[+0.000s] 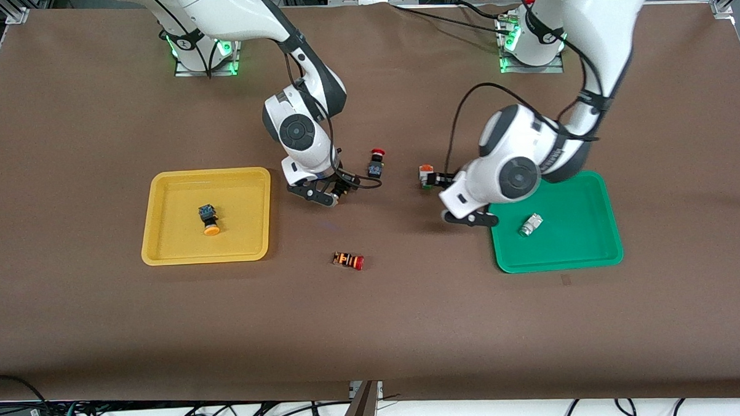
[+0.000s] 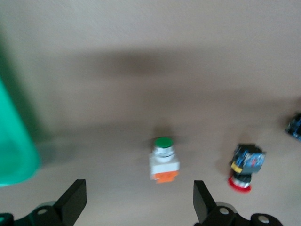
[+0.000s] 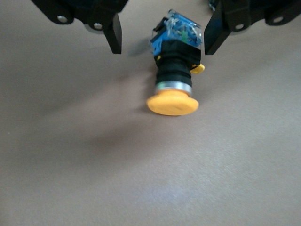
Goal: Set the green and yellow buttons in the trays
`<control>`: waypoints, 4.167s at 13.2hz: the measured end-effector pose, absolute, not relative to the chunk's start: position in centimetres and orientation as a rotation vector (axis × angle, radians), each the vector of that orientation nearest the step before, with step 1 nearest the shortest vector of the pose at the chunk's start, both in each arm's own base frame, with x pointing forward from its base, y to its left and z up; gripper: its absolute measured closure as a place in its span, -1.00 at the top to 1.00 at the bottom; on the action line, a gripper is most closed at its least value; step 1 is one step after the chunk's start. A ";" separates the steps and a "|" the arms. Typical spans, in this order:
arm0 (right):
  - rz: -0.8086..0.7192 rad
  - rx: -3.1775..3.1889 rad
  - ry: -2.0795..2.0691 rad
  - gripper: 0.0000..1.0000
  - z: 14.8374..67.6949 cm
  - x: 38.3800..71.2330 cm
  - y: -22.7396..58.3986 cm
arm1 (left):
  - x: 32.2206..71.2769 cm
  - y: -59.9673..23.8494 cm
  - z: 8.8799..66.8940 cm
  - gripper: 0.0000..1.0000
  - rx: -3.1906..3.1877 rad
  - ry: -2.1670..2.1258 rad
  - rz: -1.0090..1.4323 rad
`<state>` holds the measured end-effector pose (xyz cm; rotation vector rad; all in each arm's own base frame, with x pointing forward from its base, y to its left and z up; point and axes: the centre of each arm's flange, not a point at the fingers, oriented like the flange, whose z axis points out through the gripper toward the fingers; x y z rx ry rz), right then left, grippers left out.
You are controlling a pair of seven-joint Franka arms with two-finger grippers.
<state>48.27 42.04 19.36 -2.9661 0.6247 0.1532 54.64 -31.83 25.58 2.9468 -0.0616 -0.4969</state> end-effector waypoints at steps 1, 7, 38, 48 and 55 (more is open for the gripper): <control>0.150 -2.964 0.624 0.59 19.4 48.4 42.1 | 53.1 -33.2 24.0 1.00 2.967 -0.062 -0.461; 0.155 -2.975 0.632 0.55 17.5 48.3 42.0 | 49.2 -34.6 18.1 0.81 3.003 -0.060 -0.413; 0.121 -3.115 -0.197 0.96 51.4 54.0 18.0 | 62.5 -11.1 45.9 1.00 3.115 -0.755 -0.366; 0.111 -3.089 -0.265 0.99 55.8 54.5 10.2 | 56.1 -2.3 58.2 1.00 3.158 -0.047 -0.074; 0.012 -3.127 -0.287 0.99 58.7 55.0 10.3 | 54.5 -2.7 56.7 1.00 3.158 -0.058 -0.077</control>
